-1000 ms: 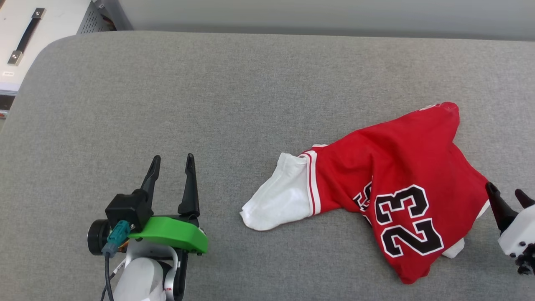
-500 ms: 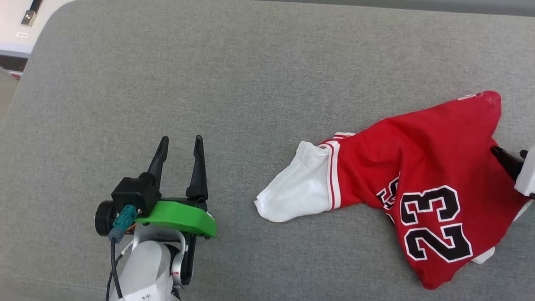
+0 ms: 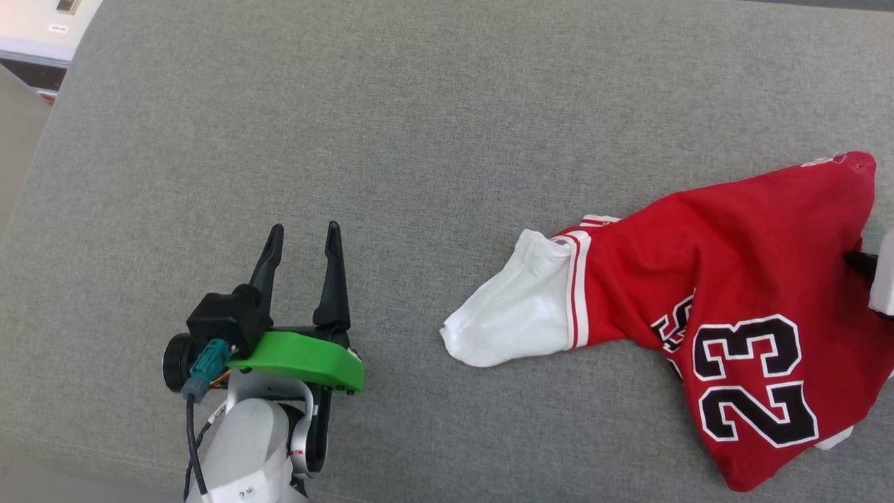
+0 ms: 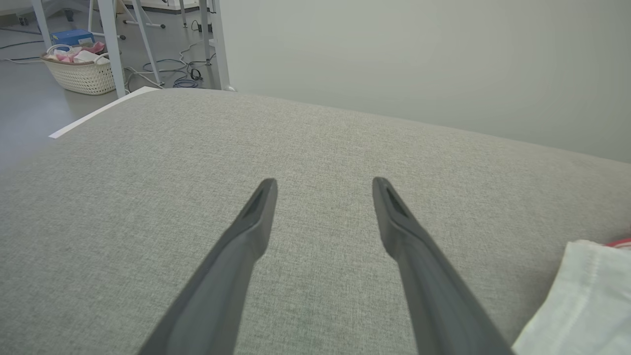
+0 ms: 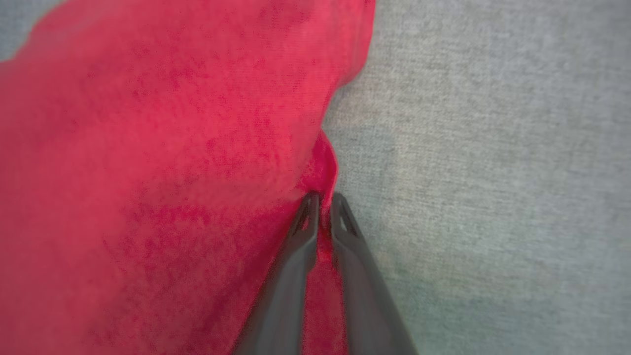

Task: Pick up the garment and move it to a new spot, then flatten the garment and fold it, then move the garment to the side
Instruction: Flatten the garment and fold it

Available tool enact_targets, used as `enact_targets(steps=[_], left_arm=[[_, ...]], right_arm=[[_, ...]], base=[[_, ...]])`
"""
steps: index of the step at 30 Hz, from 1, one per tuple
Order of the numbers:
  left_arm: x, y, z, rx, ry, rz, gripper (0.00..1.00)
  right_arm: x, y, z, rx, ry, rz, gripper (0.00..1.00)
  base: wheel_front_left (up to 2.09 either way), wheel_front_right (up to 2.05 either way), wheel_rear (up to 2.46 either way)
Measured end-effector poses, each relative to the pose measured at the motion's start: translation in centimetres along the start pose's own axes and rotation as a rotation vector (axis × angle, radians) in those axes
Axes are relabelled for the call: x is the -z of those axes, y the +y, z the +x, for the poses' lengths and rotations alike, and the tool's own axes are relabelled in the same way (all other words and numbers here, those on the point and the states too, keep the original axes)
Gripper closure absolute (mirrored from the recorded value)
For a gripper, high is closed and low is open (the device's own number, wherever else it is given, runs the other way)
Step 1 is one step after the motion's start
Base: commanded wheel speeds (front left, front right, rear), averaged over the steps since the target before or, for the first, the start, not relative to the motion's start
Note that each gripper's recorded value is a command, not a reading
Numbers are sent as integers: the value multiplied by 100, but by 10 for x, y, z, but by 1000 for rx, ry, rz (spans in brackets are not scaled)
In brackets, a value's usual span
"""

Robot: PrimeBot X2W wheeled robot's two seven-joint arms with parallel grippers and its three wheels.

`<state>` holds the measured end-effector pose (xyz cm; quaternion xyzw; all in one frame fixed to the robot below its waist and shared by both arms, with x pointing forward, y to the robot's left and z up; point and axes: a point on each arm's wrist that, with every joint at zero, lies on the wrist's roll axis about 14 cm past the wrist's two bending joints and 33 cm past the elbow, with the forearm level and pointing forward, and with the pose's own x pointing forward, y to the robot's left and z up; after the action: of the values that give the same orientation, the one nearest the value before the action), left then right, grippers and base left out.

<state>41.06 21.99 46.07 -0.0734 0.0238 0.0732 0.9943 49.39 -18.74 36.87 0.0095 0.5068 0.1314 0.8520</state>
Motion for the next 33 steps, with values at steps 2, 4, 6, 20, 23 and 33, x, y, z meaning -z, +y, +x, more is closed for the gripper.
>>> enact_targets(steps=[2,4,6,20,23,33], left_arm=[[-1,-1,0,3,-3,-2,0],[-3,-2,0,6,-9,-4,0],[-5,-3,-1,12,-15,-5,0],[-11,-4,1,27,-30,9,0],[-11,-4,3,30,-30,11,0],[-1,8,0,-5,4,17,0]], right_arm=[[-10,5,-3,-6,-26,-25,100],[-26,12,-9,-13,-75,-55,100],[-43,22,-15,-25,-122,-91,100],[-188,155,-79,-191,-567,-451,100],[-194,190,-74,-244,-590,-528,100],[-143,222,10,-350,-399,-552,100]], base=[[0,0,0],[0,0,0],[0,0,0],[0,0,0],[0,0,0],[0,0,0]])
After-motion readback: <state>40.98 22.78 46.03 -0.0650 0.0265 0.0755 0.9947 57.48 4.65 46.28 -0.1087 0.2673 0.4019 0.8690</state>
